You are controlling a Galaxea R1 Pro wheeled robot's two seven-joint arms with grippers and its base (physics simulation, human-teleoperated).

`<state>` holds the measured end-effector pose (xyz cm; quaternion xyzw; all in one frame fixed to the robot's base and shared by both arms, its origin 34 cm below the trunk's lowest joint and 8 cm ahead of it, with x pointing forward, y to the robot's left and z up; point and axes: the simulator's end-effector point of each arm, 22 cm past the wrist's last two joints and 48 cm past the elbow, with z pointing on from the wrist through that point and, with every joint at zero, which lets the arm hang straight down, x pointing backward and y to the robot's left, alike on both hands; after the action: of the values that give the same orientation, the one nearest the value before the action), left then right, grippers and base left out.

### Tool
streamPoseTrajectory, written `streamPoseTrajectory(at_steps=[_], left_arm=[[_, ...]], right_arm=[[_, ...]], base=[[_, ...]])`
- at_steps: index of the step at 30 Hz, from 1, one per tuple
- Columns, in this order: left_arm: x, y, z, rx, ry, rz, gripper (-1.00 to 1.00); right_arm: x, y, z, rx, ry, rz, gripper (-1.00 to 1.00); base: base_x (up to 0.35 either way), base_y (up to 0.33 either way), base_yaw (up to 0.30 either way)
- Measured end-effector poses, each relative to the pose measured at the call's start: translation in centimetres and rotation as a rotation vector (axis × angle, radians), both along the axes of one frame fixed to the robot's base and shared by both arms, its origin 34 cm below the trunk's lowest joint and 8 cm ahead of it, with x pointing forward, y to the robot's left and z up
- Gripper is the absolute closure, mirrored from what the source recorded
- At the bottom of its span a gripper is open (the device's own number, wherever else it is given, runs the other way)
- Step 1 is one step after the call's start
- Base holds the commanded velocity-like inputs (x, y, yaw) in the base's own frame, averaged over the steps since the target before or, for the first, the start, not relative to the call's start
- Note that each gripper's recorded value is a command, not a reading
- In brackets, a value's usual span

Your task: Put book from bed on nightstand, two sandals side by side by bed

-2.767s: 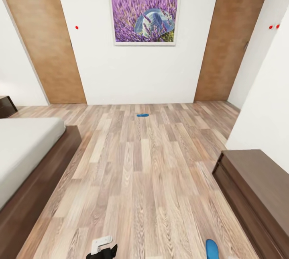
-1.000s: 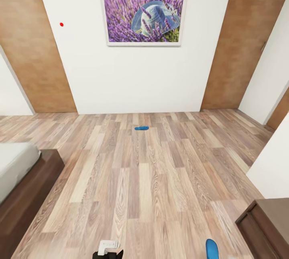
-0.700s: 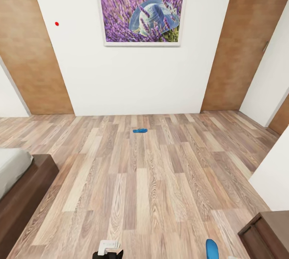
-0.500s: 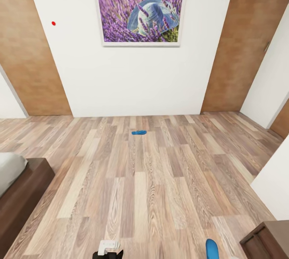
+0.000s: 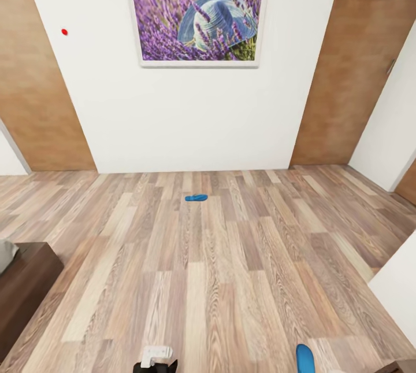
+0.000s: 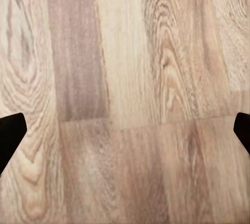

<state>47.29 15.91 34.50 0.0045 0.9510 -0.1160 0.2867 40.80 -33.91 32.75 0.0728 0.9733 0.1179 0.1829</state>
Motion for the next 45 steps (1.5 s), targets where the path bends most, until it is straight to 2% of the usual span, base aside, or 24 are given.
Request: streamPoseTrajectory(at_steps=[19, 32, 45], left_arm=[[0.01, 0.00, 0.00, 0.000, 0.000, 0.000, -1.00], [0.01, 0.00, 0.00, 0.000, 0.000, 0.000, -1.00], [0.06, 0.00, 0.06, 0.000, -0.002, 0.000, -1.00]], right_arm=[[-0.06, 0.01, -0.02, 0.000, 0.001, 0.001, 1.00], [-0.07, 0.04, -0.03, 0.000, 0.001, 0.001, 1.00], [0.02, 0.13, 0.02, 0.001, 0.000, 0.002, 1.00]], base=[[0.308, -0.090, -0.078], [0.308, -0.004, 0.000], [0.308, 0.000, -0.115]])
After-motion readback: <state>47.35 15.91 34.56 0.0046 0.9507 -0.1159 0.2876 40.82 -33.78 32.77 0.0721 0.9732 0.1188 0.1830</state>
